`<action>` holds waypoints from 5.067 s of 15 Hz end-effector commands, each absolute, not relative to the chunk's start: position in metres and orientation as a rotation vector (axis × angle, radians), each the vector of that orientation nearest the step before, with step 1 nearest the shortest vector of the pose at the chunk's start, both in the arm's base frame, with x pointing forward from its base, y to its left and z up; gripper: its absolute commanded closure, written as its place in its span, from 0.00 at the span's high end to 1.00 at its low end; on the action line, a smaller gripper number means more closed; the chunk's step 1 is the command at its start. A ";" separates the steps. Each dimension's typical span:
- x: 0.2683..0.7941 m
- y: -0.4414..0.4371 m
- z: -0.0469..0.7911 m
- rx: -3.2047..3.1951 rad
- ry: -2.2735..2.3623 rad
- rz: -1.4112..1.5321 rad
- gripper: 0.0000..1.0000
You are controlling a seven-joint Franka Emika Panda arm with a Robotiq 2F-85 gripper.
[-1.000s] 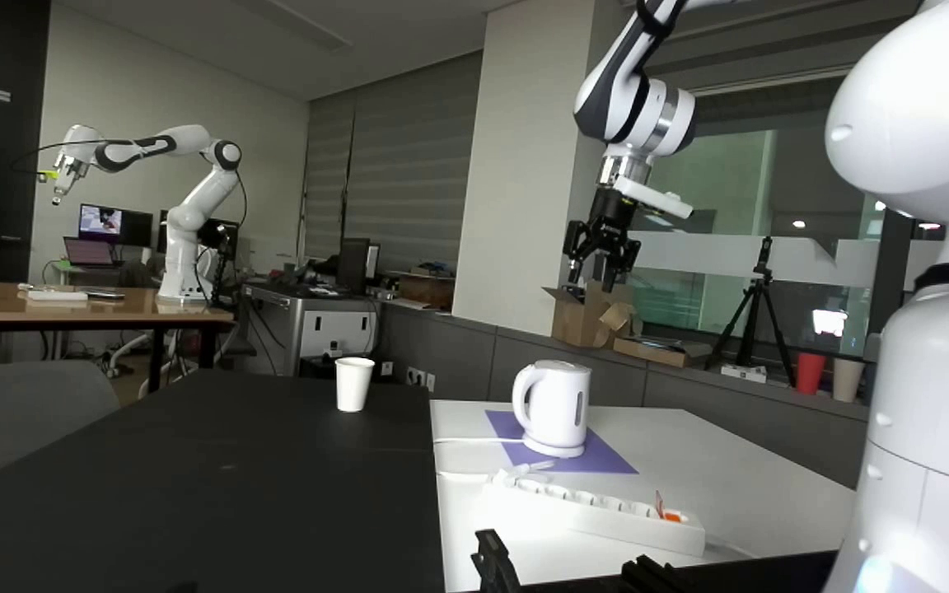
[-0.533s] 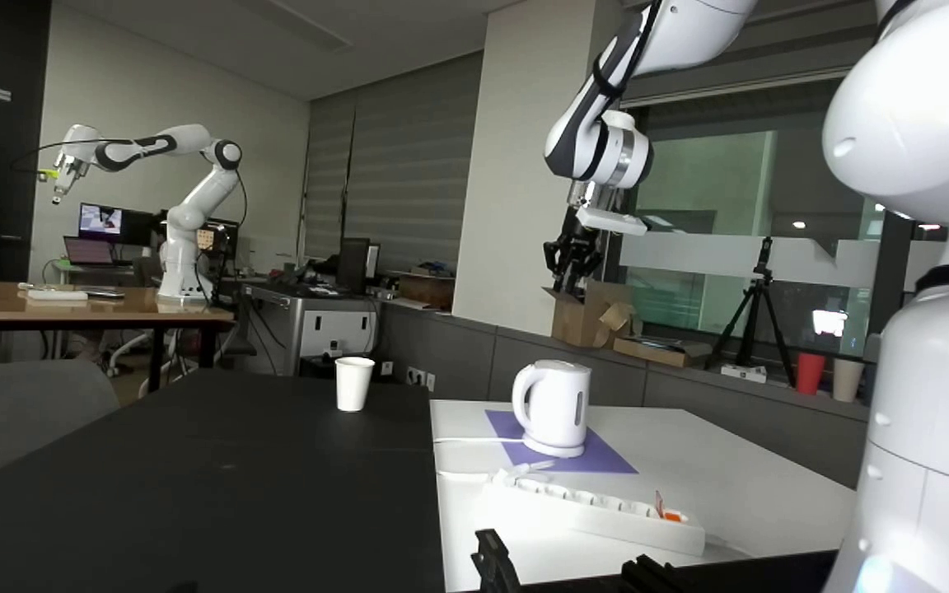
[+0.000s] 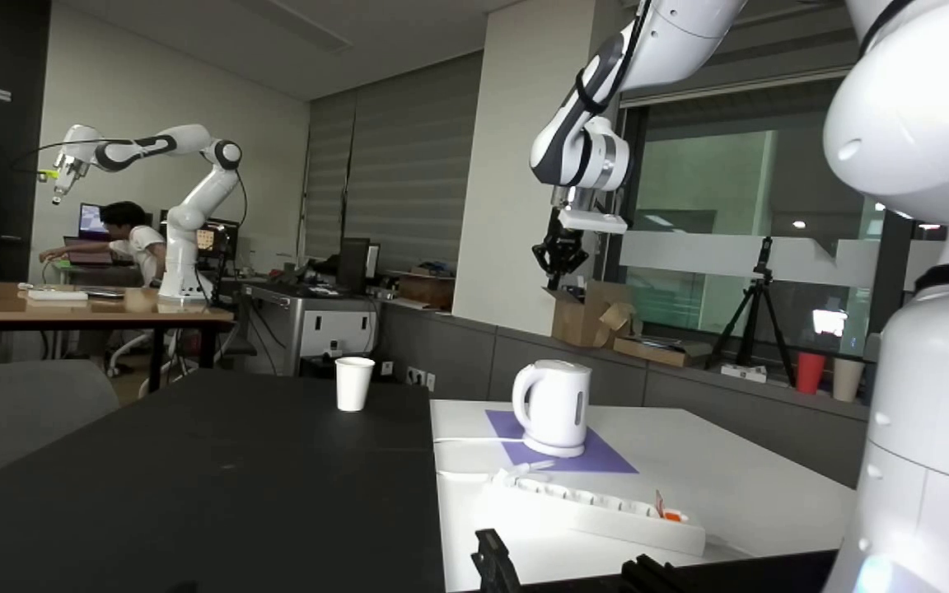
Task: Press the button on the handle of the kettle
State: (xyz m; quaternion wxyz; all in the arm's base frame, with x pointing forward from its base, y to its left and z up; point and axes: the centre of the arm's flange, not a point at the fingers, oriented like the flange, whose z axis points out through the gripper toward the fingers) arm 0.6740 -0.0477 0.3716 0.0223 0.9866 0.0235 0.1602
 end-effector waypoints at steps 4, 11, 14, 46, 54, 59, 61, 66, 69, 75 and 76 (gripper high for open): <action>0.674 -0.048 0.372 3.056 0.072 0.496 0.01; 0.675 -0.048 0.373 3.055 0.069 0.498 0.01; 0.677 -0.046 0.372 3.059 0.086 0.479 0.00; 0.704 0.006 0.280 2.989 0.346 0.036 0.00; 0.702 0.013 0.262 2.973 0.378 -0.043 0.00; 0.697 0.015 0.254 2.971 0.386 -0.073 0.00; 0.697 0.016 0.250 2.968 0.391 -0.076 0.00; 0.695 0.016 0.242 2.967 0.395 -0.074 0.00; 0.695 0.016 0.238 2.968 0.394 -0.077 0.00; 0.697 0.011 0.228 2.974 0.387 -0.079 0.00; 0.697 0.010 0.225 2.974 0.387 -0.077 0.00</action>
